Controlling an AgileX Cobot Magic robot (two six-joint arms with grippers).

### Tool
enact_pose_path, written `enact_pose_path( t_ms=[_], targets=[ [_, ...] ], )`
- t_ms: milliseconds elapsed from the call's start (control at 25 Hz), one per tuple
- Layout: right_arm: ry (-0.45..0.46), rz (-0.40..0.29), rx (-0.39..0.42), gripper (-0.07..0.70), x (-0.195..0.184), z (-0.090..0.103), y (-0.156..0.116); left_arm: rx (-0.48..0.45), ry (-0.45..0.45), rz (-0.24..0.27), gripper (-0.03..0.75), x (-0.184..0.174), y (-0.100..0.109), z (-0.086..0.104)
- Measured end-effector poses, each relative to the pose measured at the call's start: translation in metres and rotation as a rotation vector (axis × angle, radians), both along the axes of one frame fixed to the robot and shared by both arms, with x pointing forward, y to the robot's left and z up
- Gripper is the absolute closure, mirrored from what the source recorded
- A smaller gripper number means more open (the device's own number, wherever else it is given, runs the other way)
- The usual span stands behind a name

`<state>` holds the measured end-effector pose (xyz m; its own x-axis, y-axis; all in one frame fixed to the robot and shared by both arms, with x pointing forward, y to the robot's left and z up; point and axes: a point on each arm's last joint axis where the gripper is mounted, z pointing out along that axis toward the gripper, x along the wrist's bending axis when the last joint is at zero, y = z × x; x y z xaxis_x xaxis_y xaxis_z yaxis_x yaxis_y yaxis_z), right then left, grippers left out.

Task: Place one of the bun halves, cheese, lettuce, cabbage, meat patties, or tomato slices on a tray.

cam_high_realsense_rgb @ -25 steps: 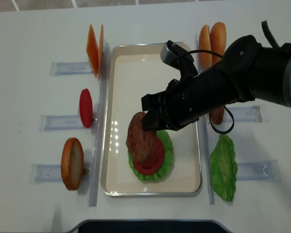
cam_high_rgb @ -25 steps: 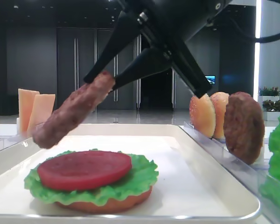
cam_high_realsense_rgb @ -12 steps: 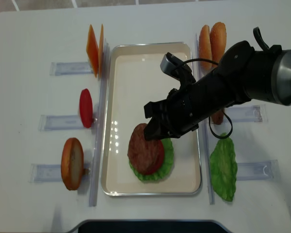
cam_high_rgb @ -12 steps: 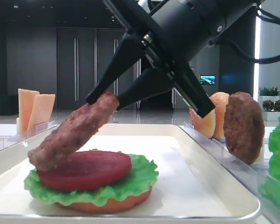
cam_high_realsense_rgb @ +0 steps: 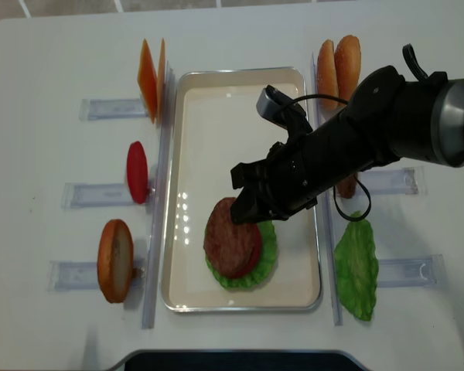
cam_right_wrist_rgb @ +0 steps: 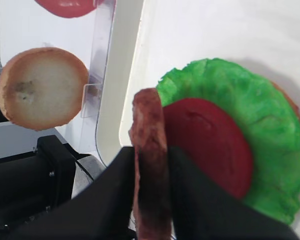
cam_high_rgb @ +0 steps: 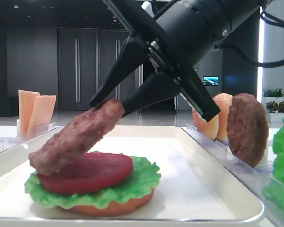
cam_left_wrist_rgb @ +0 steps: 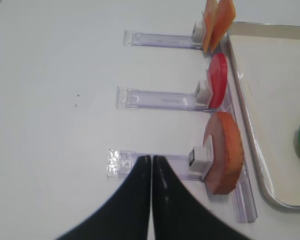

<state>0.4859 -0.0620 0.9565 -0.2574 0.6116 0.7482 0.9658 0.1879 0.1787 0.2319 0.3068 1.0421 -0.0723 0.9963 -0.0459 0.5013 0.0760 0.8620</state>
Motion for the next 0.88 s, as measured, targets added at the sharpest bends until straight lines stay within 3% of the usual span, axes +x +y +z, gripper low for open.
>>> enact_pose_path(
  t_ms=[360,560,880],
  targets=[
    [-0.027,0.04,-0.04,0.211,-0.001,-0.003,-0.003,0.0,0.0,0.0,0.715,0.0,0.0,0.0],
    [-0.115,0.068,-0.098,0.171,0.0,0.001,-0.008,0.0,0.0,0.0,0.715,0.0,0.0,0.0],
    [-0.253,0.091,-0.123,0.166,-0.005,0.031,-0.018,0.0,0.0,0.0,0.715,0.0,0.0,0.0]
  ],
)
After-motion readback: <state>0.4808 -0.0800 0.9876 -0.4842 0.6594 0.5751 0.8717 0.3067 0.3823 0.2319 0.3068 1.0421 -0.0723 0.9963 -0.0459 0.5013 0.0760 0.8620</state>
